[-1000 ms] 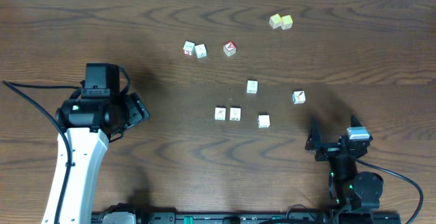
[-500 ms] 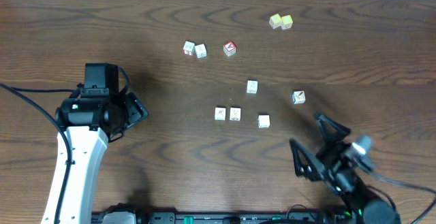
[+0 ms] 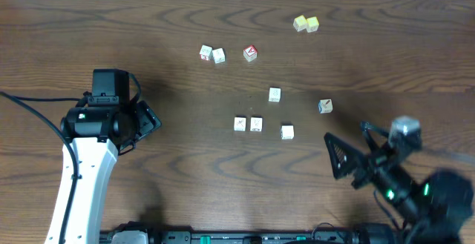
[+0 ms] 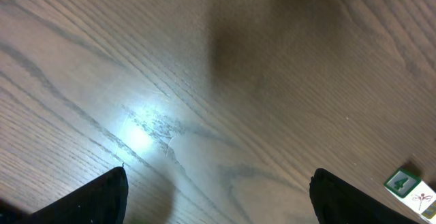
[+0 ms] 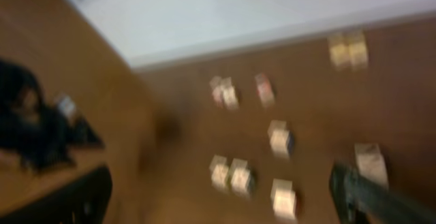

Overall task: Lift 5 blocks
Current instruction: 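Reach the right gripper down onto a white block right of center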

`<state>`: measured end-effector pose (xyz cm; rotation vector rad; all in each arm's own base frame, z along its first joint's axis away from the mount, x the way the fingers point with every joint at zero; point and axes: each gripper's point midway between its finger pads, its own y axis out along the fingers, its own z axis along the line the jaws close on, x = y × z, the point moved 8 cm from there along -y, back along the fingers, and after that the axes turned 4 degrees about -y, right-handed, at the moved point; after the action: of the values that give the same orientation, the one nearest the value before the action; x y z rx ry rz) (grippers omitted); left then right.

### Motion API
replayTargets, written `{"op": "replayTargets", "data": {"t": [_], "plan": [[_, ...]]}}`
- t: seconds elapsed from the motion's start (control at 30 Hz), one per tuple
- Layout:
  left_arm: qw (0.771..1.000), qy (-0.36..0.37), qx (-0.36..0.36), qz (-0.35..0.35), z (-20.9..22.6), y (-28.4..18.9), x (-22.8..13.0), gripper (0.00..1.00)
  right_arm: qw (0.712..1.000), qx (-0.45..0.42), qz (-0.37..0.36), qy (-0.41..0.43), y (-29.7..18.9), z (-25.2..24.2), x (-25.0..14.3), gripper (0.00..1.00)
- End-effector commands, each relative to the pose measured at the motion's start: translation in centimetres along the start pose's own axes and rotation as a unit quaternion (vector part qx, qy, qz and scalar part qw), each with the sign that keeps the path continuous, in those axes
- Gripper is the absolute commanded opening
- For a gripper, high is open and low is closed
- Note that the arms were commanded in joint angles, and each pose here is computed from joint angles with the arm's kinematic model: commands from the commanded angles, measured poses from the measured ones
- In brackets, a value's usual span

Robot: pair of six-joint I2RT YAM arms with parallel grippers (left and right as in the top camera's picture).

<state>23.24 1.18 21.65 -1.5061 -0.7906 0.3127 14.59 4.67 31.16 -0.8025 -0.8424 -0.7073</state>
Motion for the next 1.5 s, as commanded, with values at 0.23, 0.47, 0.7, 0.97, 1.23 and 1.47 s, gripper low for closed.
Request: {"op": "replayTargets", "data": {"t": [0.23,0.47,0.7,0.97,1.23,1.47], "plan": [[1.0,-0.006,0.009,0.0,0.2,0.2,0.0,0.86,0.964,0.12,0.233,0.052,7.3,-0.9,0.6,0.99],[1.0,-0.006,0.009,0.0,0.2,0.2,0.0,0.86,0.916,-0.147,0.369,0.053,10.9,-3.2,-4.6,0.99],[1.0,-0.006,0.008,0.0,0.2,0.2,0.0,0.86,0.891,-0.203,0.406,-0.011,14.5,-1.7,-7.7,0.99],[1.0,-0.006,0.009,0.0,0.2,0.2,0.0,0.86,0.888,-0.2,0.414,-0.021,18.3,-2.3,-9.8,0.9],[1.0,-0.006,0.009,0.0,0.2,0.2,0.0,0.86,0.86,-0.223,0.459,-0.022,20.9,-4.1,-13.2,0.69],[1.0,-0.006,0.009,0.0,0.2,0.2,0.0,0.86,0.851,-0.244,0.465,-0.032,22.5,-5.3,-14.8,0.58]]}}
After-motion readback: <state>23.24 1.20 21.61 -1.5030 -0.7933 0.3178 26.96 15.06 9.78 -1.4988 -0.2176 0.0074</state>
